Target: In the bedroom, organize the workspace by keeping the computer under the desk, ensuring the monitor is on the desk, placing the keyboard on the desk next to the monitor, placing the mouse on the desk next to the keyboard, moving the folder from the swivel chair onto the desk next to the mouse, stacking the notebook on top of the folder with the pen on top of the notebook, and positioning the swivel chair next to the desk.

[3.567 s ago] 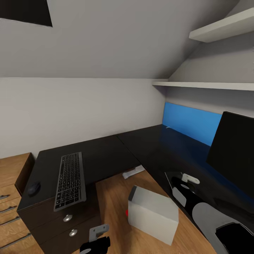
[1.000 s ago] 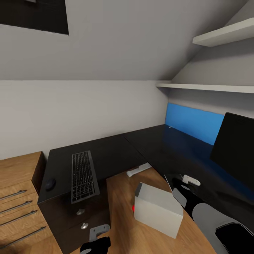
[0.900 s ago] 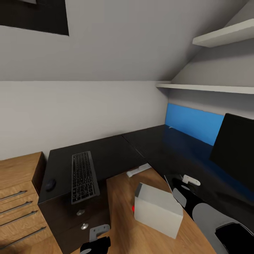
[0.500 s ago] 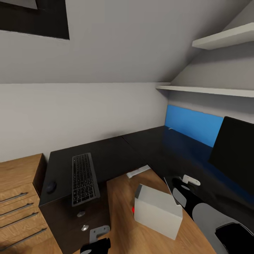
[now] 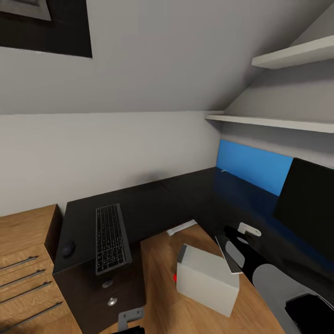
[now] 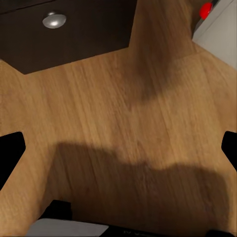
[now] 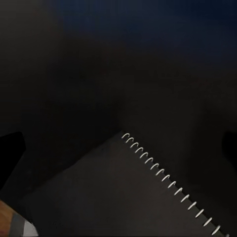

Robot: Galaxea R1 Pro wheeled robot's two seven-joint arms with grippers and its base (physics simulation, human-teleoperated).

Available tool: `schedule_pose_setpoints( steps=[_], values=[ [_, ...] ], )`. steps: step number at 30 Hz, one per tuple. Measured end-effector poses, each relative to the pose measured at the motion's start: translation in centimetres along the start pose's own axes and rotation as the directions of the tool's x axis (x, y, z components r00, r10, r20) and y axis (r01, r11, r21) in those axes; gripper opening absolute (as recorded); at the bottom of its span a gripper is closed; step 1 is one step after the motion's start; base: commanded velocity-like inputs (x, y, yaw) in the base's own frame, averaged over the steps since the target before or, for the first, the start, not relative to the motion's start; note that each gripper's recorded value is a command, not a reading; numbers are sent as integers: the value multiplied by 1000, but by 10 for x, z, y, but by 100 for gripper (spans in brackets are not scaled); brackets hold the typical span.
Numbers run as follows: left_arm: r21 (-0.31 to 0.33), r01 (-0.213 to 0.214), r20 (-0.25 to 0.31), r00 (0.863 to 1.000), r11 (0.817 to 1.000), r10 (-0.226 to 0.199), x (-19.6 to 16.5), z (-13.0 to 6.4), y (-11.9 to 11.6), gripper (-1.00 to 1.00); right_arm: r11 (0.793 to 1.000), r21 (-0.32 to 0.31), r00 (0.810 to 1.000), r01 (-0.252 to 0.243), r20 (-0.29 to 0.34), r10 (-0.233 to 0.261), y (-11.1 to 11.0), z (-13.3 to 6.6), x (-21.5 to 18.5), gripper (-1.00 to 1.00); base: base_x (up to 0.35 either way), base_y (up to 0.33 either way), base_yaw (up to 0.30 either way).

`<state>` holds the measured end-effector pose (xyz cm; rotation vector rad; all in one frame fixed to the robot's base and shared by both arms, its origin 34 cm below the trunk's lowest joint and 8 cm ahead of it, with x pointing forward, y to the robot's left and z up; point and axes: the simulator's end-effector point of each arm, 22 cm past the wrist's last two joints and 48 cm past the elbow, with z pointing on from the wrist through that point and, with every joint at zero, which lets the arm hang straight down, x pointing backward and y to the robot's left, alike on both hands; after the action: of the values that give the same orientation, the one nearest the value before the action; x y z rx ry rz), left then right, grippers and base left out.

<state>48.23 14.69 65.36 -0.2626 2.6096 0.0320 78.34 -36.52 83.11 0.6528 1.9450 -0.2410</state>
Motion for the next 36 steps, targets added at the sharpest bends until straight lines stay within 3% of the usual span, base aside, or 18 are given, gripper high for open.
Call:
schedule_pose_setpoints(
  steps=[7, 11, 15, 21, 26, 28, 31, 36],
  values=[
    [-6, -6, -9, 1000, 1000, 6, 0, -8, 2, 100, 999, -33, 999, -17, 27, 18, 17, -9, -26, 100, 0, 0, 0],
    [-10, -9, -15, 1000, 1000, 9, 0, -12, 3, 100, 998, -66, 1000, -14, 8, 15, 31, -22, -32, 100, 0, 0, 0],
    [-12, -11, -17, 1000, 1000, 11, -1, -15, 3, 100, 997, -79, 1000, -4, -19, 2, 38, -41, -30, 100, 0, 0, 0],
    [-15, -13, -17, 1000, 1000, 12, 0, -15, 5, 100, 998, -67, 1000, -2, -4, 1, 31, -83, -33, 100, 0, 0, 0],
    [-21, -9, -19, 1000, 1000, 9, 0, -13, 9, 100, 995, -97, 1000, -16, 12, 17, 33, -118, -36, 100, 0, 0, 0],
    [-59, -39, -50, 998, 998, 36, 15, -5, 30, 100, 991, -134, 999, -30, 21, 33, 35, -143, -35, 100, 0, 0, 0],
    [-98, -60, -97, 994, 993, 50, 42, 5, 49, 100, 987, -160, 1000, -17, 22, 21, 43, -153, -30, 100, 0, 0, 0],
    [-150, -36, -81, 996, 988, 24, 65, 16, 71, 100, 980, -200, 1000, 16, 23, -12, 58, -165, -20, 100, 0, 0, 0]
  ],
)
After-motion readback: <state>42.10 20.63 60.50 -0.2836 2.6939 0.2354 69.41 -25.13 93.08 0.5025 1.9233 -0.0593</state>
